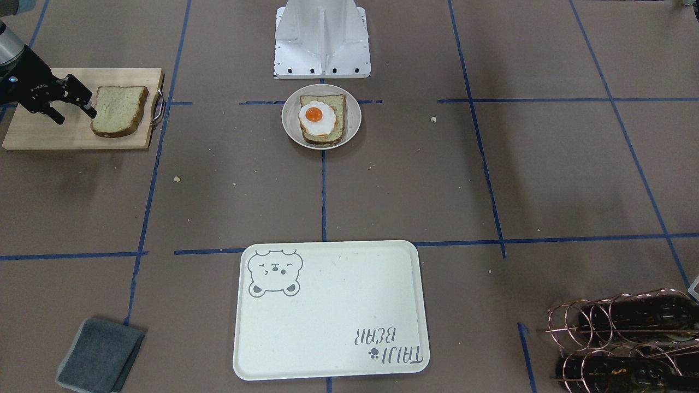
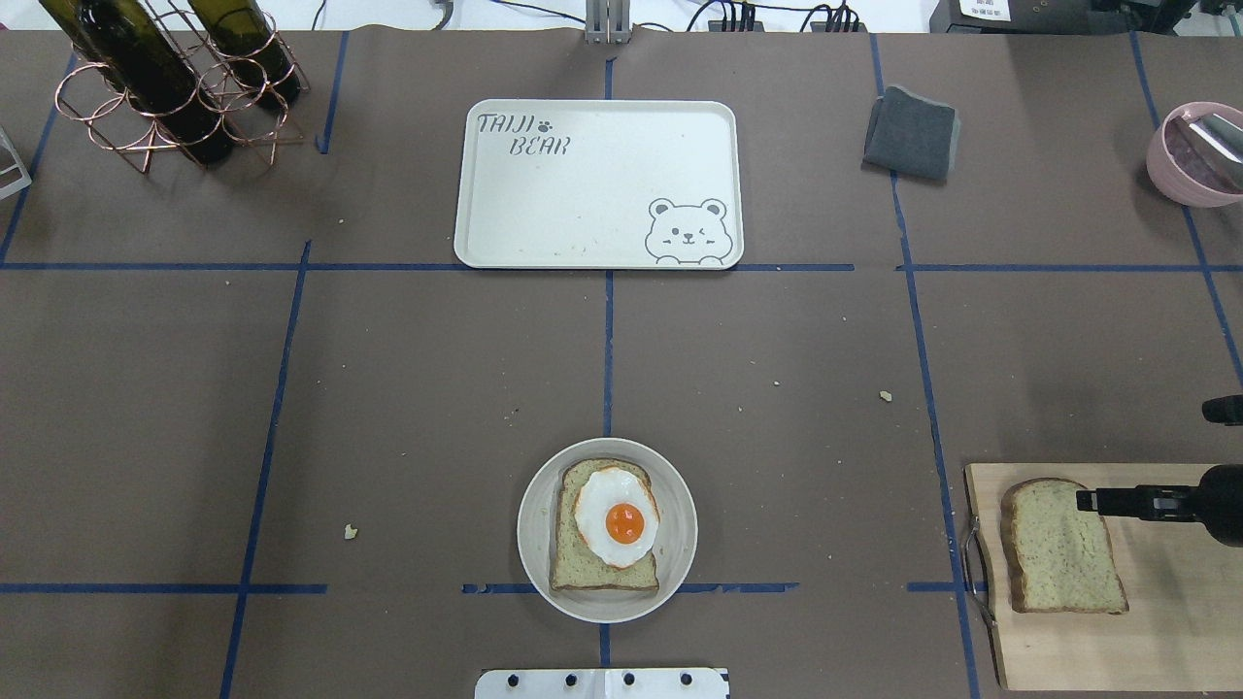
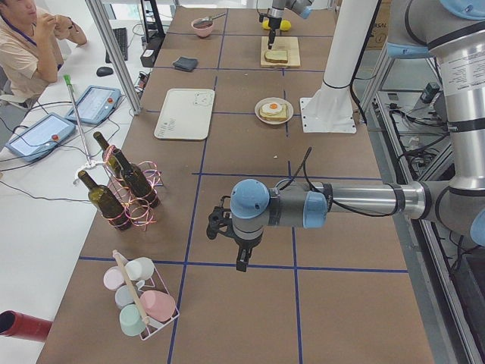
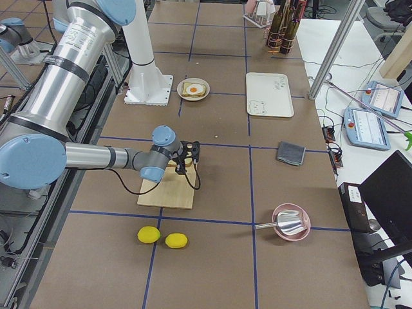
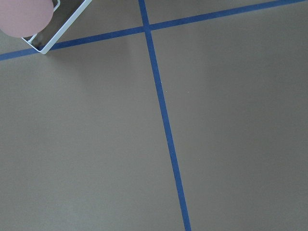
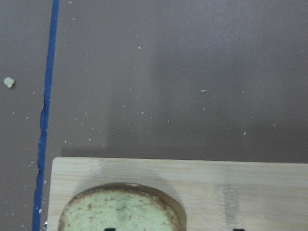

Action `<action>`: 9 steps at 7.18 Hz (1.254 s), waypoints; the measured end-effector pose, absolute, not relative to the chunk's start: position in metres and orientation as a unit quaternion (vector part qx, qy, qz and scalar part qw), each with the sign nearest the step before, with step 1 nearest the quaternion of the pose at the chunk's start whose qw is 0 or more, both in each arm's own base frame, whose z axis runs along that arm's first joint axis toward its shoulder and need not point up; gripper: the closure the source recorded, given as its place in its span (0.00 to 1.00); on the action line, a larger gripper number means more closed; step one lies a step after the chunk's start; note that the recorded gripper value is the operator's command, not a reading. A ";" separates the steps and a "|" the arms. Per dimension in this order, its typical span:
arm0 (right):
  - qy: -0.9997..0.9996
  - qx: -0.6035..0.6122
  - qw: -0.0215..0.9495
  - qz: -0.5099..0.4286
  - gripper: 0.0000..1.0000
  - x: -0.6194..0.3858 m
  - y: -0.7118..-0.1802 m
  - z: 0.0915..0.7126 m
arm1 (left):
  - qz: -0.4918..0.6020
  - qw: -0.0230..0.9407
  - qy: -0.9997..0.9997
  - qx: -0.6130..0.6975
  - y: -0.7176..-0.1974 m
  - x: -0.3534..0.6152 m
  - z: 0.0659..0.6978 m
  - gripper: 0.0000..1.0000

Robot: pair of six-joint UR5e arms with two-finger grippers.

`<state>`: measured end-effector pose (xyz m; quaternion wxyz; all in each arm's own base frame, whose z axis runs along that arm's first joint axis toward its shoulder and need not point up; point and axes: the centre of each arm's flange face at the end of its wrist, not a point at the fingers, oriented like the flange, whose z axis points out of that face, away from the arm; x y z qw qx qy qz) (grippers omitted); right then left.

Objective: Make sandwich and place on tray
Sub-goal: 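Lower the right gripper onto the bread slice on the wooden board and grasp it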

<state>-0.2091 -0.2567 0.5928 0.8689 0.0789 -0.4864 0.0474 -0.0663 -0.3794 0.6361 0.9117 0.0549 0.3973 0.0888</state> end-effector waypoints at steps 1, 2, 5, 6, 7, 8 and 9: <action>-0.487 0.079 0.868 0.047 0.34 -0.211 -0.255 0.593 | 0.089 0.912 0.397 0.055 -0.379 -0.066 0.636 0.00; -0.488 0.077 0.868 0.044 0.33 -0.214 -0.253 0.593 | 0.089 0.912 0.397 0.055 -0.380 -0.066 0.636 0.00; -0.489 0.073 0.869 0.033 0.38 -0.221 -0.248 0.593 | 0.090 0.912 0.397 0.056 -0.380 -0.066 0.635 0.00; -0.488 0.072 0.869 0.031 0.57 -0.222 -0.247 0.593 | 0.090 0.912 0.397 0.056 -0.380 -0.066 0.635 0.00; -0.487 0.073 0.870 0.030 0.89 -0.224 -0.246 0.594 | 0.090 0.912 0.397 0.056 -0.380 -0.066 0.635 0.00; -0.487 0.073 0.870 0.028 1.00 -0.225 -0.245 0.594 | 0.089 0.912 0.397 0.057 -0.380 -0.067 0.634 0.00; -0.487 0.072 0.870 0.027 1.00 -0.226 -0.244 0.594 | 0.088 0.912 0.397 0.057 -0.379 -0.067 0.634 0.00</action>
